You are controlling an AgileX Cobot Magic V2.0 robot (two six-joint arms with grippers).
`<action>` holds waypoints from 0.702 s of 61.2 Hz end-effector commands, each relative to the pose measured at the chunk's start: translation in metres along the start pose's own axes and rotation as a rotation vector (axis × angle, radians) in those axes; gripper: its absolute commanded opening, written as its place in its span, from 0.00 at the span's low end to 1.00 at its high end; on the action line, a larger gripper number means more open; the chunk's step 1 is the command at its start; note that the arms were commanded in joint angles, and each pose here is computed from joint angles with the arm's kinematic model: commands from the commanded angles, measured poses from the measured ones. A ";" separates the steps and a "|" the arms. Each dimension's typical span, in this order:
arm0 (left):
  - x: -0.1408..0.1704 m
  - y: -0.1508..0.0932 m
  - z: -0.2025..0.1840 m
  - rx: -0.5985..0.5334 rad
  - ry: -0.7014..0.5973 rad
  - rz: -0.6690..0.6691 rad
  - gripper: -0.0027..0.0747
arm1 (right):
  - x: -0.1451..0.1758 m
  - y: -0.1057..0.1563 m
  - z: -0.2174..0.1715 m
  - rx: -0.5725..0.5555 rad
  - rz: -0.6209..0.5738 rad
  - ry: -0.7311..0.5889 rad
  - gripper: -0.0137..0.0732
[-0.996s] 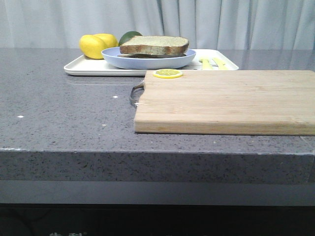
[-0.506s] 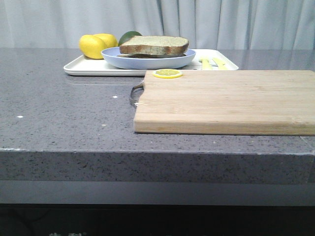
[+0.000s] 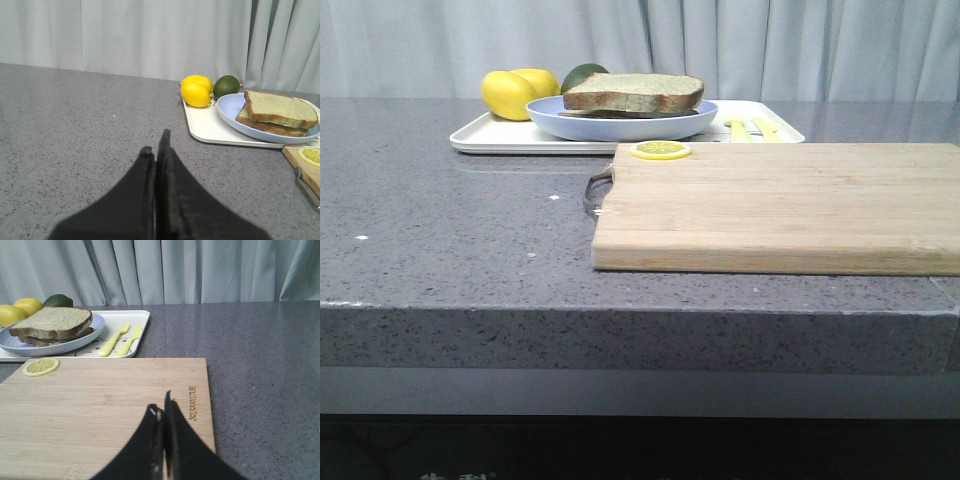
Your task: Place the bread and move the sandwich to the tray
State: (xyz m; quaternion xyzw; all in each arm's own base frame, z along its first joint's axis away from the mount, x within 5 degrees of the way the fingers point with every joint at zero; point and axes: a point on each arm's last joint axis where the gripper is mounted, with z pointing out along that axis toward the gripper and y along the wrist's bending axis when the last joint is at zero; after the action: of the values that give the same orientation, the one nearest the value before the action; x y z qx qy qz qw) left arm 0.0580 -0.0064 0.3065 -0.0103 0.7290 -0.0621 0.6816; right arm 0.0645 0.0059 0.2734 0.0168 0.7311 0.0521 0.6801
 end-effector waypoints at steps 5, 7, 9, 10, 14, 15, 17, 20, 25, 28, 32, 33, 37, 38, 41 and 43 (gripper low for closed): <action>0.018 0.004 -0.010 -0.010 -0.186 -0.006 0.01 | -0.015 -0.001 -0.002 0.020 -0.008 -0.092 0.09; 0.025 0.005 -0.012 -0.011 -0.190 -0.006 0.01 | -0.015 -0.001 -0.002 0.020 -0.008 -0.092 0.09; 0.033 0.005 -0.013 -0.011 -0.190 -0.006 0.01 | -0.015 -0.001 -0.002 0.020 -0.008 -0.092 0.09; 0.037 0.006 -0.013 -0.011 -0.190 -0.006 0.01 | -0.015 -0.001 -0.002 0.020 -0.008 -0.092 0.09; 0.051 0.007 -0.014 -0.011 -0.190 -0.006 0.01 | -0.015 -0.001 -0.002 0.020 -0.008 -0.092 0.09; 0.055 0.008 -0.012 -0.013 -0.183 -0.007 0.01 | -0.015 -0.001 -0.002 0.020 -0.008 -0.092 0.09; 0.059 0.009 -0.010 -0.016 -0.174 -0.008 0.01 | -0.015 -0.001 -0.002 0.020 -0.008 -0.092 0.09; 0.068 0.010 -0.006 -0.022 -0.164 -0.009 0.01 | -0.015 -0.001 -0.002 0.020 -0.008 -0.092 0.09; 0.080 0.013 -0.002 -0.031 -0.182 -0.010 0.01 | -0.015 -0.001 -0.002 0.020 -0.008 -0.092 0.09; 0.085 0.014 -0.001 -0.037 -0.197 -0.011 0.01 | -0.015 -0.001 -0.002 0.020 -0.008 -0.092 0.09; 0.092 0.015 0.001 -0.042 -0.194 -0.011 0.01 | -0.015 -0.001 -0.002 0.020 -0.008 -0.092 0.09; 0.092 0.015 0.001 -0.040 -0.178 -0.012 0.01 | -0.015 -0.001 -0.002 0.020 -0.008 -0.092 0.09; 0.091 0.015 0.001 -0.041 -0.191 -0.011 0.01 | -0.015 -0.001 -0.002 0.020 -0.008 -0.092 0.09; 0.091 0.015 0.001 -0.041 -0.194 -0.011 0.01 | -0.015 -0.001 -0.002 0.020 -0.008 -0.092 0.09; 0.091 0.015 0.001 -0.041 -0.194 -0.011 0.01 | -0.015 -0.001 -0.002 0.020 -0.008 -0.092 0.09; 0.091 0.015 0.001 -0.041 -0.191 -0.011 0.01 | -0.015 -0.001 -0.002 0.020 -0.008 -0.092 0.09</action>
State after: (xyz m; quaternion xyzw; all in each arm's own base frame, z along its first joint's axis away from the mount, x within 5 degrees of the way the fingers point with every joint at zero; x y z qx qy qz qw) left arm 0.0564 -0.0023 0.2044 -0.0271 0.7044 -0.0498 0.7075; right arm 0.0641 0.0060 0.2735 0.0166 0.7306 0.0522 0.6806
